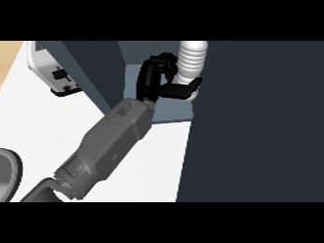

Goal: Pick up the bottled water, place it into the cabinet and close the cabinet

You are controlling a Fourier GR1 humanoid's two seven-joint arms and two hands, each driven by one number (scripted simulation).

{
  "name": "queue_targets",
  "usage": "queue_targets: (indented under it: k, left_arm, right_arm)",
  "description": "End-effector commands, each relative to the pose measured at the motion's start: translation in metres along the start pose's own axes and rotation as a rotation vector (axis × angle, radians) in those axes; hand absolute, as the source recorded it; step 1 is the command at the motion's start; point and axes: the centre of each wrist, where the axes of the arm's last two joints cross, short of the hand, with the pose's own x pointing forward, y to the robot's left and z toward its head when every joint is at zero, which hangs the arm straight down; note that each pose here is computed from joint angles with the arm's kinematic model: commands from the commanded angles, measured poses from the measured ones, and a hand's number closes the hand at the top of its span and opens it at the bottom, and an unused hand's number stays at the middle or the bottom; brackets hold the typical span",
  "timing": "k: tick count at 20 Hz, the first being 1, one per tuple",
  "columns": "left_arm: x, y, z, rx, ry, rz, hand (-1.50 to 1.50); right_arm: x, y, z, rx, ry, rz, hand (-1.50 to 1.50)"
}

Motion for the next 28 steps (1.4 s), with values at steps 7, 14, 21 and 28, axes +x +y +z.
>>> queue_targets:
  k: [7,14,21,28]
  left_arm:
    - [-0.018,0.024,-0.004,0.111,0.045,-0.105,1.50]
    - [-0.023,0.039,-0.008,0.200,0.075,-0.192,1.50]
    - [-0.026,0.055,-0.008,0.245,0.060,-0.123,1.50]
    - [-0.026,0.053,-0.009,0.281,0.050,-0.032,1.50]
  right_arm:
    - [0.001,-0.025,-0.005,0.019,-0.021,-0.036,-1.50]
    - [0.002,-0.019,-0.009,0.033,-0.033,-0.051,-1.50]
    - [-0.001,-0.018,-0.003,0.051,-0.033,-0.067,-1.50]
    - [-0.002,-0.026,-0.007,0.047,-0.046,-0.053,-1.50]
